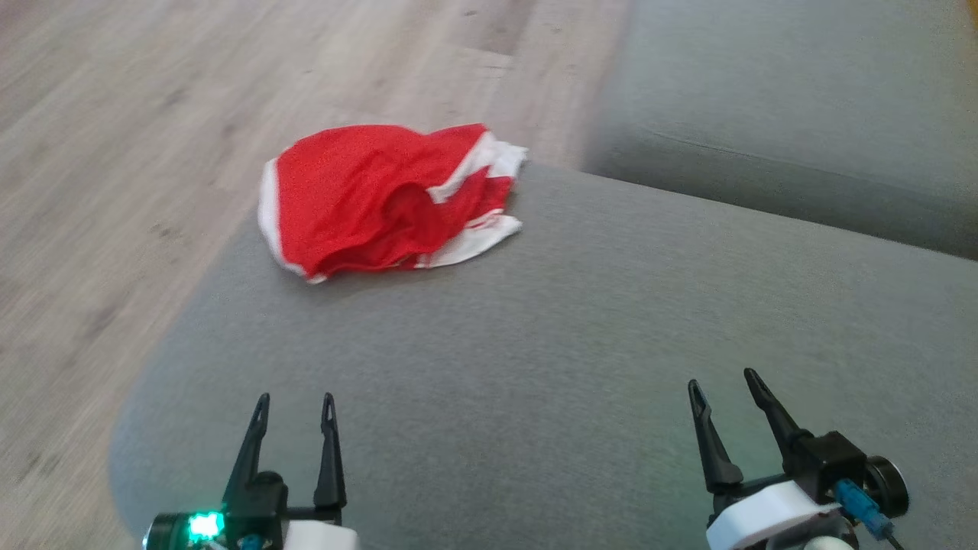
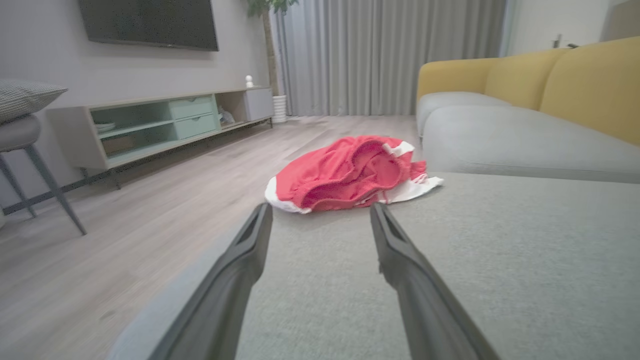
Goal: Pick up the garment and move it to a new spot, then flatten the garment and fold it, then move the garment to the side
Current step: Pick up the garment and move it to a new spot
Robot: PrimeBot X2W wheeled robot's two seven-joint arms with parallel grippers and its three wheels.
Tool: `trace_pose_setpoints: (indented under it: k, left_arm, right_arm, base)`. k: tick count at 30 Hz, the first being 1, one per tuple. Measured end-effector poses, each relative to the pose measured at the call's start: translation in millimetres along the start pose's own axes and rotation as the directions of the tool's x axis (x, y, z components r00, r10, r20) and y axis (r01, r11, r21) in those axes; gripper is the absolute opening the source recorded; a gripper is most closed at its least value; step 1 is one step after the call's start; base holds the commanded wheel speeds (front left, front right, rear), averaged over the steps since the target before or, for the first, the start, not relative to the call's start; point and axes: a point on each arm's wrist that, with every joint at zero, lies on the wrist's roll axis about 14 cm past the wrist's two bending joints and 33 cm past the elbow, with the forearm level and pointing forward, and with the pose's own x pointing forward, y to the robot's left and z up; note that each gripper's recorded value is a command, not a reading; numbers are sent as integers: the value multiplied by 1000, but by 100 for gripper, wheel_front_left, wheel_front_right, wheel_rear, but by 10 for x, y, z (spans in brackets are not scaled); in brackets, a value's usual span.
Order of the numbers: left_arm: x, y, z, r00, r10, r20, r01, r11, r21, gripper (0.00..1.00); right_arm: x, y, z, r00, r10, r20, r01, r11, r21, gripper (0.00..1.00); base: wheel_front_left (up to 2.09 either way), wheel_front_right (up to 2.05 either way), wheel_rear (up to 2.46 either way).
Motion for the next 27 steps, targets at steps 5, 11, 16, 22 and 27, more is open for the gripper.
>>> trace_pose_setpoints:
  k: [5,11,16,22,27]
  left_arm:
    - [-129,344,-7,993,119,-2,-119,993,-5,100]
    - [-141,494,66,984,179,11,-179,984,-4,100]
    - [30,711,524,958,251,140,-254,967,5,100]
    - [652,924,1287,901,264,344,-301,952,60,100]
    - [1427,635,1344,936,116,332,-168,977,131,100]
  right_arm:
    - [162,212,-20,997,80,-10,-80,997,-7,100]
    - [308,277,-70,993,113,-22,-113,994,-4,100]
    - [401,327,-198,988,145,-50,-146,989,-20,100]
    - [748,178,-270,987,155,-37,-158,985,-69,100]
    - [1033,-196,-390,991,133,-28,-136,983,-128,100]
  base:
    - [0,0,0]
    - [0,0,0]
    - [0,0,0]
    - [0,0,0]
    - [0,0,0]
